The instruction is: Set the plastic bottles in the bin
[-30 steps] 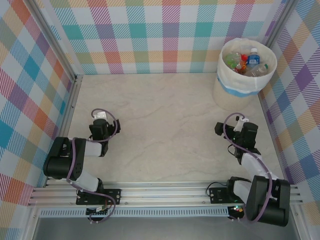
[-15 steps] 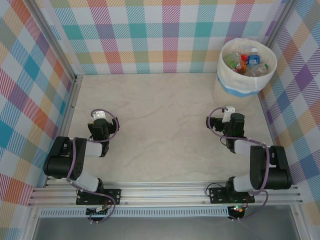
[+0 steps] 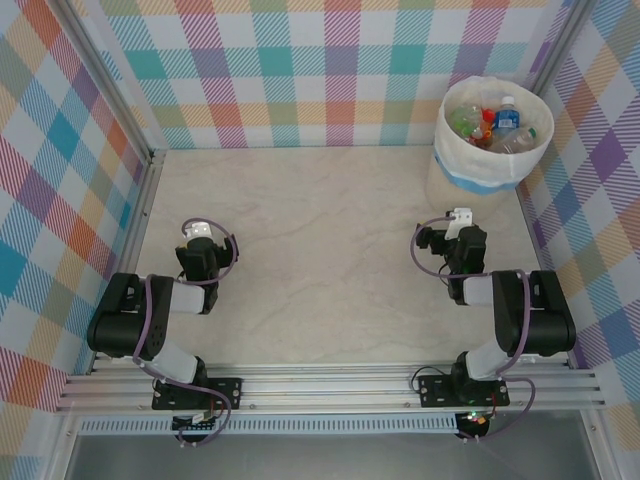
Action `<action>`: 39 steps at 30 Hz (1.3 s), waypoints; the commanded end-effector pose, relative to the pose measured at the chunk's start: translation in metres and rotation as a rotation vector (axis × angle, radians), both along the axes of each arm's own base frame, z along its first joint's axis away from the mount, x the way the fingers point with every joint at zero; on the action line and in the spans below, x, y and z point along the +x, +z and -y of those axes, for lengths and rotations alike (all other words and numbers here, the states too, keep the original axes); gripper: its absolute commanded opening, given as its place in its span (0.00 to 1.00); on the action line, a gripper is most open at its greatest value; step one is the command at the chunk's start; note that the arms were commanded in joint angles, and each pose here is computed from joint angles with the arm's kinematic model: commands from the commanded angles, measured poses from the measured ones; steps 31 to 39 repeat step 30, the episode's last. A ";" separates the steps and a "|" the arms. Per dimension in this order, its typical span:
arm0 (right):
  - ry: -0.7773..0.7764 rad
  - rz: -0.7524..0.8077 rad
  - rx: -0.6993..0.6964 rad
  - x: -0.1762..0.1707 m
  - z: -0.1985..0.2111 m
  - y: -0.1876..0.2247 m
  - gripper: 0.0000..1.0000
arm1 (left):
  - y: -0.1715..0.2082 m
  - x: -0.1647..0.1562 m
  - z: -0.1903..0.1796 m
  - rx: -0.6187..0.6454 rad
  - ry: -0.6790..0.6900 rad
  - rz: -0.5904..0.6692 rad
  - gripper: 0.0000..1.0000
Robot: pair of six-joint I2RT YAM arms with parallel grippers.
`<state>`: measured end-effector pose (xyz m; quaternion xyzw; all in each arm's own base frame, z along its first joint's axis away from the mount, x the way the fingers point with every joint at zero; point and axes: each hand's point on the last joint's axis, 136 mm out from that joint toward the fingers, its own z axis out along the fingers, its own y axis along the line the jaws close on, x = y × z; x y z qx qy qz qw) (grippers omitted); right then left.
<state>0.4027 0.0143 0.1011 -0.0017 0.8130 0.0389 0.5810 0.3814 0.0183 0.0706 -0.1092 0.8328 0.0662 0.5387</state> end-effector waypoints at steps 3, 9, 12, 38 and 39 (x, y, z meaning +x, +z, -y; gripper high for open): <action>0.107 -0.045 0.019 -0.005 -0.016 -0.009 1.00 | 0.013 0.008 0.002 0.003 0.004 0.055 1.00; 0.124 -0.044 0.056 -0.007 -0.013 -0.008 1.00 | 0.014 0.008 0.001 0.003 0.005 0.056 1.00; 0.120 -0.043 0.055 -0.007 -0.013 -0.008 1.00 | 0.014 0.008 0.002 0.002 0.003 0.056 1.00; 0.118 -0.046 0.047 -0.007 -0.014 -0.009 1.00 | 0.014 0.008 0.002 0.002 0.003 0.056 1.00; 0.118 -0.046 0.047 -0.007 -0.014 -0.009 1.00 | 0.014 0.008 0.002 0.002 0.003 0.056 1.00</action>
